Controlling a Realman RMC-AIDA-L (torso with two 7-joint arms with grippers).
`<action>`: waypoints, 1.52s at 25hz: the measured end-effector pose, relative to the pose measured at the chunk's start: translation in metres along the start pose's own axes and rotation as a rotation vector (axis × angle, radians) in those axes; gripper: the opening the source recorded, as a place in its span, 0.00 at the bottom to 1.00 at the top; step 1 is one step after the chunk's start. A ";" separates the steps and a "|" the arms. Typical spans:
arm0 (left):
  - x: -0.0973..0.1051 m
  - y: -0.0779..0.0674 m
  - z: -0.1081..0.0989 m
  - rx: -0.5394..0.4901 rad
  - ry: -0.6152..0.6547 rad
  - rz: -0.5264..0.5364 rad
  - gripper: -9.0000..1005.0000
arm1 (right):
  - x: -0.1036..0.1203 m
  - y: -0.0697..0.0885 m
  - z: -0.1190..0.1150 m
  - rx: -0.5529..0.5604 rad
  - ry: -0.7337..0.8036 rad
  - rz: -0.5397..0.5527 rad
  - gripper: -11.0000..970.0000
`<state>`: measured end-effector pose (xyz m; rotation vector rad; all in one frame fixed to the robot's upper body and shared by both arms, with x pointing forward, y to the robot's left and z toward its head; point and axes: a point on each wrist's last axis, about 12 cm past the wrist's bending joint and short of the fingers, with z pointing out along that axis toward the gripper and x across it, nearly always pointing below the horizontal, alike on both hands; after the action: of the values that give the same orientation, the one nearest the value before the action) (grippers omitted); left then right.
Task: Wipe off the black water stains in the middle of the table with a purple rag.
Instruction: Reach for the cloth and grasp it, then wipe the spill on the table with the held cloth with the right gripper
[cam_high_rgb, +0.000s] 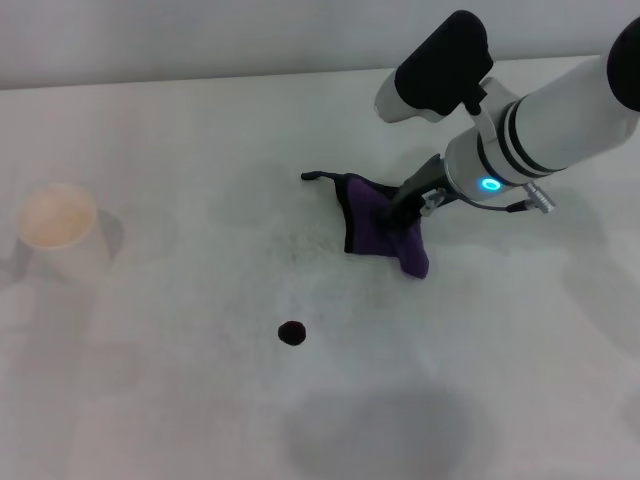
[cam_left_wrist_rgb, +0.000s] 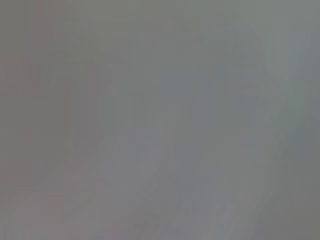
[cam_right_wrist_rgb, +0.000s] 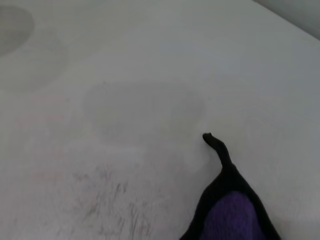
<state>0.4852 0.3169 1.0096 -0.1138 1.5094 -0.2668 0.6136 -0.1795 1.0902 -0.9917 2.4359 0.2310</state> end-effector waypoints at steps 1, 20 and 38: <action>0.000 0.000 0.000 0.000 0.000 0.000 0.89 | 0.001 0.000 0.001 0.000 0.006 -0.001 0.25; 0.000 -0.002 0.000 0.010 -0.001 -0.019 0.89 | -0.004 0.031 -0.012 -0.224 0.027 -0.057 0.11; -0.004 -0.005 0.009 0.034 -0.017 -0.020 0.89 | 0.017 0.073 0.020 -0.449 -0.090 -0.106 0.11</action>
<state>0.4937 0.3118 1.0151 -0.1033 1.4870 -0.3068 0.5602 -0.1305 1.0625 -1.2609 2.2871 0.7933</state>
